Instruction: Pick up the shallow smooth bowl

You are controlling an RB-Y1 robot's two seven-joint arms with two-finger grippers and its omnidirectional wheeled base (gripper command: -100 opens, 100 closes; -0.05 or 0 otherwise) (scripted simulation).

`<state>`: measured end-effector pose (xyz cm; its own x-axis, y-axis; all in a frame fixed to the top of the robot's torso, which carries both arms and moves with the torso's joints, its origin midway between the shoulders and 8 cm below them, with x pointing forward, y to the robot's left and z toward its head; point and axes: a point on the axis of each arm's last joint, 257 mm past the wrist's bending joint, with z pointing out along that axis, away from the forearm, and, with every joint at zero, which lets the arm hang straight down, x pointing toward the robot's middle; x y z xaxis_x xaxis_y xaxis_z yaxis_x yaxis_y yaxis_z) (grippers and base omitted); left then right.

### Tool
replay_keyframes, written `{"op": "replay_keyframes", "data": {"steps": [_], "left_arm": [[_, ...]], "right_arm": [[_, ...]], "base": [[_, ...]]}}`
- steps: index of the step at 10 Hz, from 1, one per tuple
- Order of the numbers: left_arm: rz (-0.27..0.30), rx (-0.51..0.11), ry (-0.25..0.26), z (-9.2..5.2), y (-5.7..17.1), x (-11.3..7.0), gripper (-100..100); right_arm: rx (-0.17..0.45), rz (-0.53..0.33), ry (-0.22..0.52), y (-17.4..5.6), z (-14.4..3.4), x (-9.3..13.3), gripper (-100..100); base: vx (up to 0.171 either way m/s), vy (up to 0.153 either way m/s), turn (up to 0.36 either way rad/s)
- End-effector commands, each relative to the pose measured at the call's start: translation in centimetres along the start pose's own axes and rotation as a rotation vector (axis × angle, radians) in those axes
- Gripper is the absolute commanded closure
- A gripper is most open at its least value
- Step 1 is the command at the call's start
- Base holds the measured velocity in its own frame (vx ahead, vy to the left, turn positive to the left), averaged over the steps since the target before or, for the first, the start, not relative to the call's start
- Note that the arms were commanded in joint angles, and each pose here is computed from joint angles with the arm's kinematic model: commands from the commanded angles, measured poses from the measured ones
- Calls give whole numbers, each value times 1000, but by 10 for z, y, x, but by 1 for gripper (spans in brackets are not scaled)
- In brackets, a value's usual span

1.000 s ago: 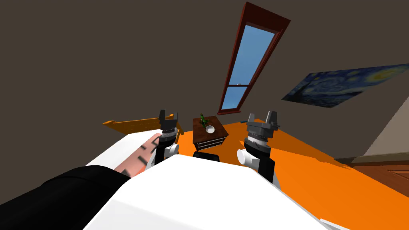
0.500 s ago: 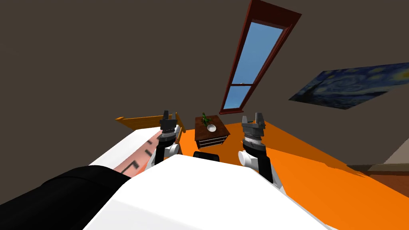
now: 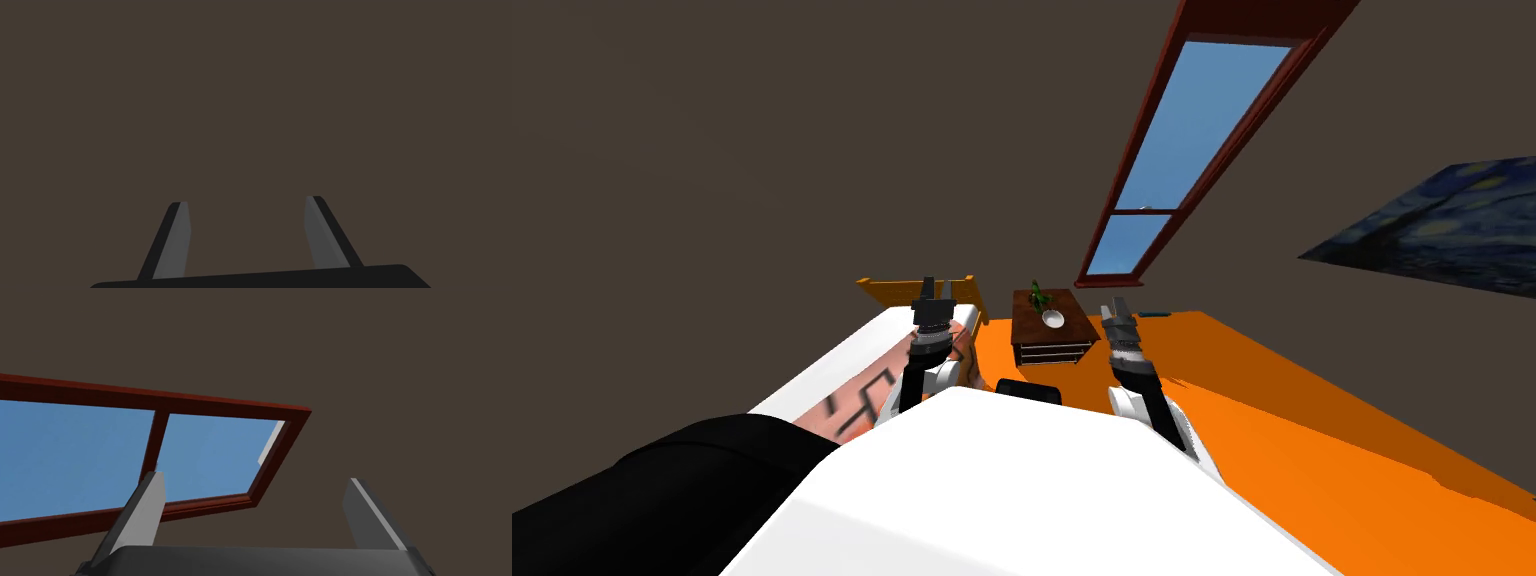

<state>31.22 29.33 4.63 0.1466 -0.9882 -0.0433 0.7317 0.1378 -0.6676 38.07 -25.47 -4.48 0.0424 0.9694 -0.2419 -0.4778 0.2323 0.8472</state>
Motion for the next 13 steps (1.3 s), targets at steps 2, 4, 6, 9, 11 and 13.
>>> {"op": "replay_keyframes", "data": {"steps": [2, 4, 6, 9, 11, 13], "left_arm": [[0, 0, 0, 0, 0, 0, 0], [0, 0, 0, 0, 0, 0, 0], [0, 0, 0, 0, 0, 0, 0], [0, 0, 0, 0, 0, 0, 0], [0, 0, 0, 0, 0, 0, 0], [0, 0, 0, 0, 0, 0, 0]], "right_arm": [[177, -92, 83, -64, -29, 12, -100], [271, -136, 120, -101, -47, 15, -100], [361, -185, 158, -134, -69, 16, -100], [452, -237, 197, -167, -93, 15, -100], [601, -349, 275, -214, -139, 9, -100], [694, -409, 318, -242, -172, 3, -100]], "base": [[-98, 61, 346], [-49, 53, 159], [-45, 38, 211], [-40, 47, 195], [-21, 51, 398], [-9, 54, 271]]}}
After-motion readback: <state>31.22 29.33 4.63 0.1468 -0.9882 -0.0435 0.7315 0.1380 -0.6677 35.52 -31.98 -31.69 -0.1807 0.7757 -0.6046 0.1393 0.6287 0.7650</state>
